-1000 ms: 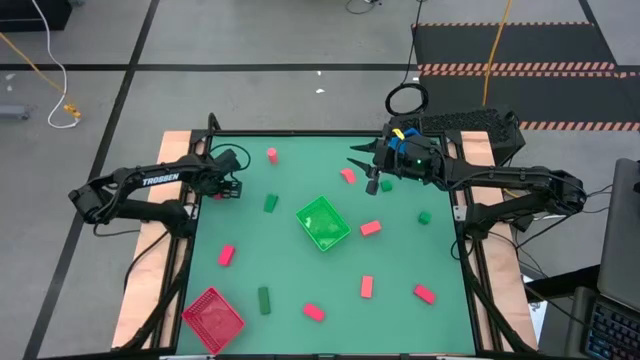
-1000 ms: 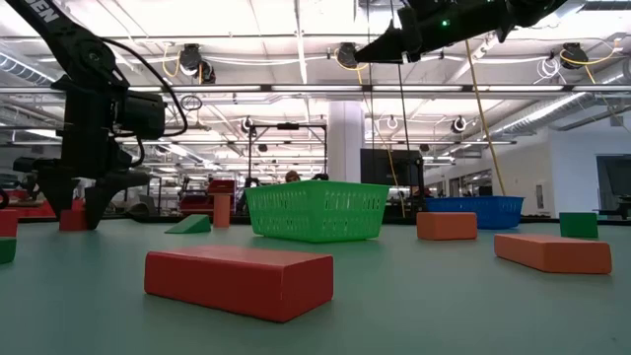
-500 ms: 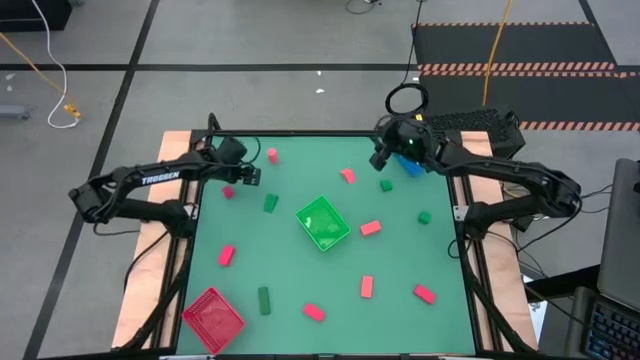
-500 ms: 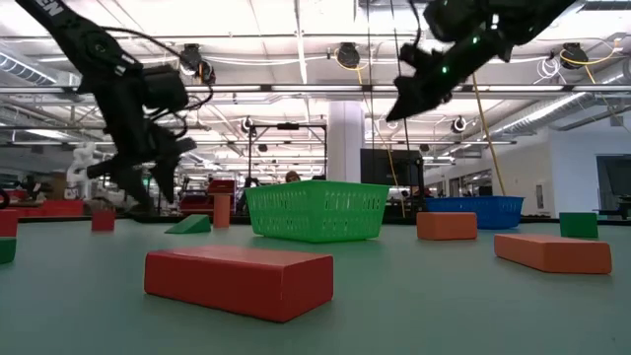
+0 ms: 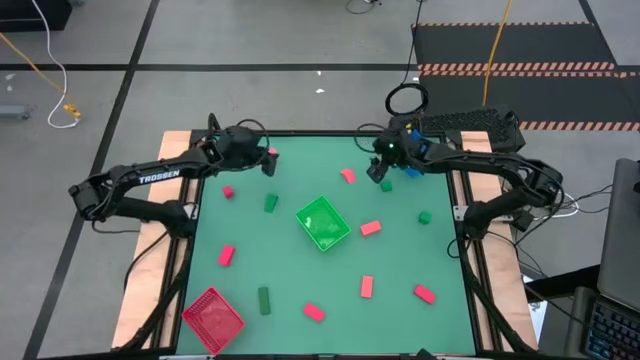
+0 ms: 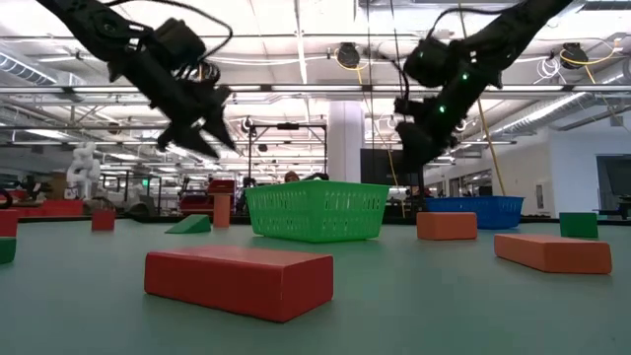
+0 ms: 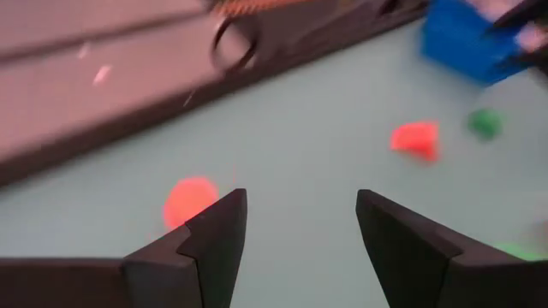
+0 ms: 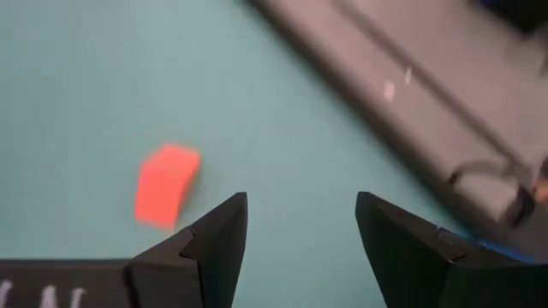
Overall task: Sort & place blocks by color
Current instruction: Put the green block into the green bin
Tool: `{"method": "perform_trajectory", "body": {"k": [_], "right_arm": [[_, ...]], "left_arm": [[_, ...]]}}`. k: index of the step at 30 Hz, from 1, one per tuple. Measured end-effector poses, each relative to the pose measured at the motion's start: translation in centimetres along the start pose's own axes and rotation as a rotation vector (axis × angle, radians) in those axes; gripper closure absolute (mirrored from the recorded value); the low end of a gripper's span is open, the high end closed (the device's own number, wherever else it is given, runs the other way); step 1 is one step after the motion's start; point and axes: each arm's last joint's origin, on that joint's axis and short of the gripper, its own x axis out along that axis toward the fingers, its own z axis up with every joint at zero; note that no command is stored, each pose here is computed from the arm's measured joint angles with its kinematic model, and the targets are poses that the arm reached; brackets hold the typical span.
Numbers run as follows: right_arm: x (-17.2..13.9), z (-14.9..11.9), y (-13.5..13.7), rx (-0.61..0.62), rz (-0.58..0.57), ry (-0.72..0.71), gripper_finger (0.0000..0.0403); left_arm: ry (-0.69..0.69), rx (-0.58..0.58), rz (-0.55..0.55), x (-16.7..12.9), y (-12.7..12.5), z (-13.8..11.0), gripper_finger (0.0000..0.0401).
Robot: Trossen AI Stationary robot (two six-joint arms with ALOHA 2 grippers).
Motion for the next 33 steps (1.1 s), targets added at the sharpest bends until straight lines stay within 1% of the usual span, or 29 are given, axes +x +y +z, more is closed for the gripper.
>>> {"method": "perform_trajectory", "body": {"k": [4,7,10,14,19,25,29,31,33], "right_arm": [[0.5,-1.5,0.1,0.053,-0.011,0.152,0.0188],[0.2,-2.0,0.2,0.102,-0.016,0.201,0.0188],[-0.3,-2.3,0.5,0.137,-0.016,0.234,0.0188],[-0.5,-2.7,1.2,0.183,-0.013,0.266,0.0188],[-0.6,-3.2,2.2,0.217,-0.013,0.310,0.0188],[-0.7,-3.5,2.9,0.250,-0.042,0.316,0.0188],[-0.5,-4.6,2.8,0.269,-0.058,0.347,0.0188],[-0.3,-5.0,2.8,0.274,-0.076,0.339,0.0188],[-0.1,-5.3,2.8,0.286,-0.067,0.322,0.0188]], "left_arm": [[-0.106,0.097,-0.130,-0.3,-1.4,1.6,0.0176],[-0.174,0.157,-0.208,-0.6,-2.2,2.4,0.0176],[-0.206,0.201,-0.254,-0.7,-2.8,2.6,0.0176],[-0.231,0.274,-0.276,-0.9,-3.3,2.6,0.0176],[-0.262,0.311,-0.277,-1.5,-3.3,2.9,0.0176],[-0.316,0.319,-0.336,-3.5,-3.6,3.4,0.0176],[-0.324,0.327,-0.360,-4.6,-4.0,3.3,0.0176],[-0.332,0.334,-0.376,-5.0,-4.3,3.3,0.0176],[-0.335,0.339,-0.390,-5.2,-4.6,3.2,0.0176]]}}
